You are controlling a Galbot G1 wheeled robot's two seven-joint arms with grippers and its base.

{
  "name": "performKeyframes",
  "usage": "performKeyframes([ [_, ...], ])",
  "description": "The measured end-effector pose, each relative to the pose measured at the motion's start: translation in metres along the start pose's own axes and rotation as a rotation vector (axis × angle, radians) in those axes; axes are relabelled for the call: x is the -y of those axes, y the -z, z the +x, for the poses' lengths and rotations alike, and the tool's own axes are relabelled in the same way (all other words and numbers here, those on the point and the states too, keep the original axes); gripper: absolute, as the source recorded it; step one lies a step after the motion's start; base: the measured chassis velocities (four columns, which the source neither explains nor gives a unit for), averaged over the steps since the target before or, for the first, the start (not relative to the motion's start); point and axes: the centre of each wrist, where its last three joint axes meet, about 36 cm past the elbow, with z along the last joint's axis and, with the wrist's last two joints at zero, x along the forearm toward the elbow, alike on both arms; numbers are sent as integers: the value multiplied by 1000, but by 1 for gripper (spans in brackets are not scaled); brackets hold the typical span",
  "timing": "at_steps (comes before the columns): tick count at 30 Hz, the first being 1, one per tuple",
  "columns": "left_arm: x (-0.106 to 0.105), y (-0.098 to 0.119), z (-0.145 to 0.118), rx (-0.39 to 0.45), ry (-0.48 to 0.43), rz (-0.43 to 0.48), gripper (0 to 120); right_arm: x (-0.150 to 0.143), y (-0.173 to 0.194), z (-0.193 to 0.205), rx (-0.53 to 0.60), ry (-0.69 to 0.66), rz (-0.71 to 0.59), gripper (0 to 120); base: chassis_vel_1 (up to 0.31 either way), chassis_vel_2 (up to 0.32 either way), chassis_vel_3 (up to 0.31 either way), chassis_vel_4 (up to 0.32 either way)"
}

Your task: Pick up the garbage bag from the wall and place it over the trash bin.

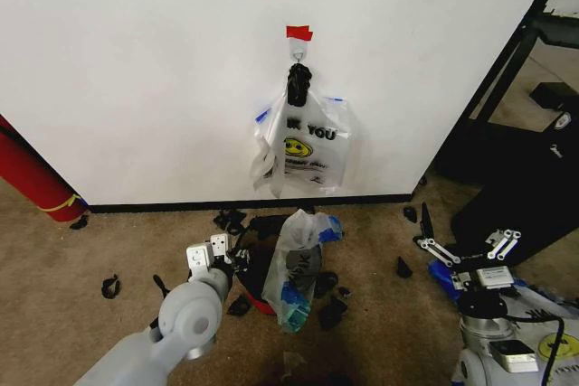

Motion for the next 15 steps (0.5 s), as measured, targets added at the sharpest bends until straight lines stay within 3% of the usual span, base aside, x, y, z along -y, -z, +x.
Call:
performKeyframes([
  [3,-5,6,6,99,-1,-73,61,0,0,0,1,3,0,100,0,0,0,0],
  [4,-10,15,13,189,-29,-158,71,0,0,0,1,6,0,100,0,0,0,0],
  [5,-10,15,13,189,-29,-158,71,0,0,0,1,6,0,100,0,0,0,0],
  [9,-12,59,43,327,-225,-389,87,-1,-2,0,-4,10,1,100,0,0,0,0],
  [11,-14,81,60,384,-386,-538,95,-1,-7,3,-19,13,9,100,0,0,0,0],
  [13,-14,85,64,394,-430,-581,97,0,-10,5,-26,13,14,100,0,0,0,0],
  [15,-17,92,72,411,-556,-792,100,4,-19,11,-57,1,58,100,0,0,0,0],
])
